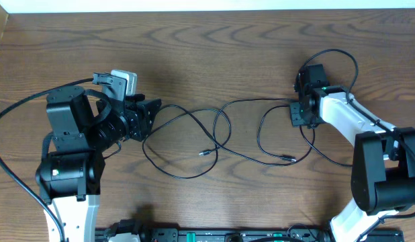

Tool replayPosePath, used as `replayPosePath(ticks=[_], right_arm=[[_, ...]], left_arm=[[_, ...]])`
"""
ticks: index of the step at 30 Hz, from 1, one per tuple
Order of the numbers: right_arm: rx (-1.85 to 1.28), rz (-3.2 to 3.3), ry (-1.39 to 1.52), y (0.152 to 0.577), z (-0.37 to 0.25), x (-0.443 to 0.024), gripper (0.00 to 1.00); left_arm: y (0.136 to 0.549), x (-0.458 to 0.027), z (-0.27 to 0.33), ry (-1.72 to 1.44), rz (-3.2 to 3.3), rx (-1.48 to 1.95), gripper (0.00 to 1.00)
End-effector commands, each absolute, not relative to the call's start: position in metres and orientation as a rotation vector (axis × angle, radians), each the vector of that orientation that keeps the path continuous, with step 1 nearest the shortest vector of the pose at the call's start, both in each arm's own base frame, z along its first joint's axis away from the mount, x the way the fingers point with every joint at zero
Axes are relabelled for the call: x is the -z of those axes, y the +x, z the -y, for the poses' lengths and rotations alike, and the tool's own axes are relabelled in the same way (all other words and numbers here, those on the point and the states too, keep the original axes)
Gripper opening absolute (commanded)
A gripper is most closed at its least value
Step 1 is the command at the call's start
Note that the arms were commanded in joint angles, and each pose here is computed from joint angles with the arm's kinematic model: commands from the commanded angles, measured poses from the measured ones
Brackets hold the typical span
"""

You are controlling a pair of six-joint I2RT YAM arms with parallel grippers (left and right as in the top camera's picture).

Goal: Untangle cables

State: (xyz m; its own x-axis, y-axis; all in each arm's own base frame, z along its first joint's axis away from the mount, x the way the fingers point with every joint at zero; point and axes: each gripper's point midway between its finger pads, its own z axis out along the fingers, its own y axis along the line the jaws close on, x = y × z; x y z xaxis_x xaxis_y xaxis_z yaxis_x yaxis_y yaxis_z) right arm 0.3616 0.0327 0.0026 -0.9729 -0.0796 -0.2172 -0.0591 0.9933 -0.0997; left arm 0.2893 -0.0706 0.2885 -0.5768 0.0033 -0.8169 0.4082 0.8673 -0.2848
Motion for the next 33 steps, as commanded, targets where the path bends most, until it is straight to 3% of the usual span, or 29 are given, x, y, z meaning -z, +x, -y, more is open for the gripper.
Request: replayPosePath(ticks=[1, 10, 19, 24, 33], right_arm=[[0.063, -2.938, -0.09, 0.362, -0.039, 0.006, 0.04], [-0.11, -2.908, -0.068, 0.367, -0.063, -0.008, 0.01], [-0.218, -2.705, -0.136, 0.397, -0.085, -0.102, 0.01], [-0.219, -2.665, -0.151, 0.401, -0.086, -0.131, 0.01], [-0.165, -2.698, -0.138, 0.395, -0.079, -0.127, 0.01]], left_arm=[[0.288, -0.292, 0.07, 0.315, -2.114, 0.548, 0.46], [0.286, -0.289, 0.07, 0.307, -2.131, 0.555, 0.46], [0.285, -0.289, 0.071, 0.308, -2.131, 0.56, 0.45], [0.283, -0.291, 0.076, 0.325, -2.121, 0.593, 0.46], [0.283, -0.291, 0.076, 0.326, -2.12, 0.596, 0.46]])
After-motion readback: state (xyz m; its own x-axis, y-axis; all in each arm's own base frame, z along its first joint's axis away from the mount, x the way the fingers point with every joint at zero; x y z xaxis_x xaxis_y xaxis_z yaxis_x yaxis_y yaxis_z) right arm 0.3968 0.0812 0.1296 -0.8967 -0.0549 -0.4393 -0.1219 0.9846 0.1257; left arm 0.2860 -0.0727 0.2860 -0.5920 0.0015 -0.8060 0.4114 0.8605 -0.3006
